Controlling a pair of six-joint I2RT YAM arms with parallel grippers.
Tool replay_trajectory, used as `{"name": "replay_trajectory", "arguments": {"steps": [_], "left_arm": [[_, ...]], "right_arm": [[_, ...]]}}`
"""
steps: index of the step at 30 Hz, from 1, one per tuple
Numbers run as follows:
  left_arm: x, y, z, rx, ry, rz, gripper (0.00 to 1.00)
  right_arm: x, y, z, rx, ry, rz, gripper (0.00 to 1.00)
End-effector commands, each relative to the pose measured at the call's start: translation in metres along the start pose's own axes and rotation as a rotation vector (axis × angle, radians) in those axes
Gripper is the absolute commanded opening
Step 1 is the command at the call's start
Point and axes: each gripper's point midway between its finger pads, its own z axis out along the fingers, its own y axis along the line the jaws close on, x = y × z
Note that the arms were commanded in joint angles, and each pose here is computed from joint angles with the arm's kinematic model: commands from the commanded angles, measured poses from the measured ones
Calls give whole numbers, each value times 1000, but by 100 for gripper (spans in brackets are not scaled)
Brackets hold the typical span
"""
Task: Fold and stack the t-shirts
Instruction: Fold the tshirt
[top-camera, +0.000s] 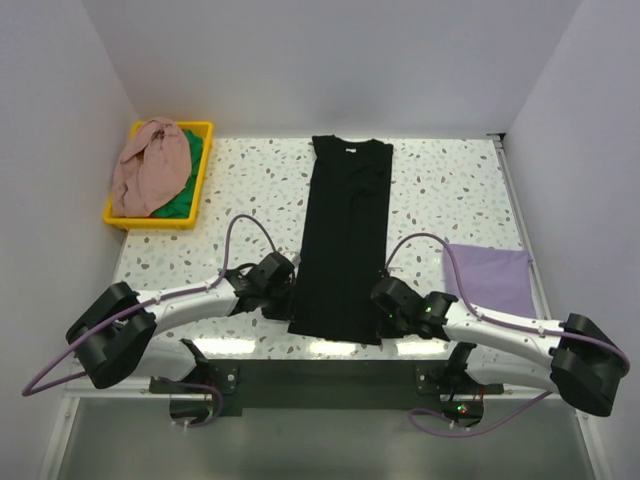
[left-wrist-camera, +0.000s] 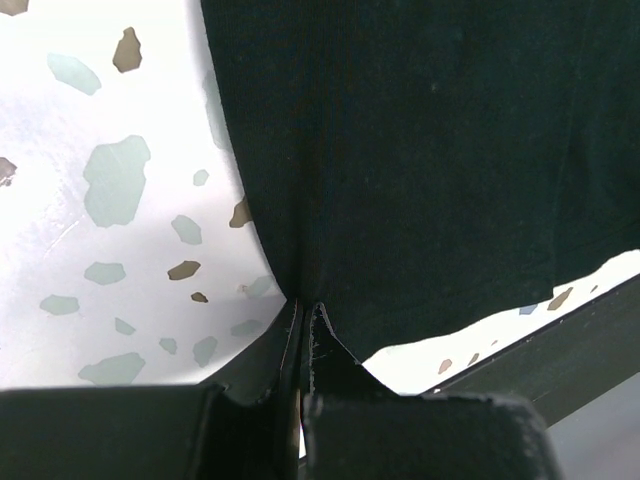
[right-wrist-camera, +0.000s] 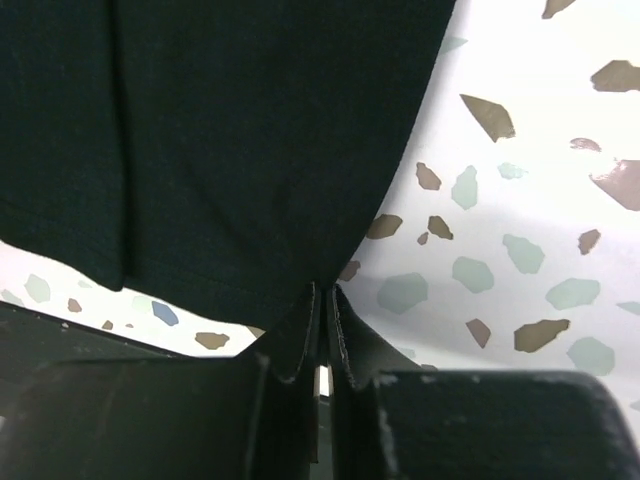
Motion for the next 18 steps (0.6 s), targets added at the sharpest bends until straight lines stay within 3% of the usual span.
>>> {"name": "replay_trajectory", "arguments": {"steps": [1,18], "left_arm": [[-1,-7,-1,35,-2,-9,0],[15,-13,-11,113,26,-49,0]], "right_arm": [[-6,-11,-8,38,-49,15,1],[4,-29,-20,69,-36,11,0]]}}
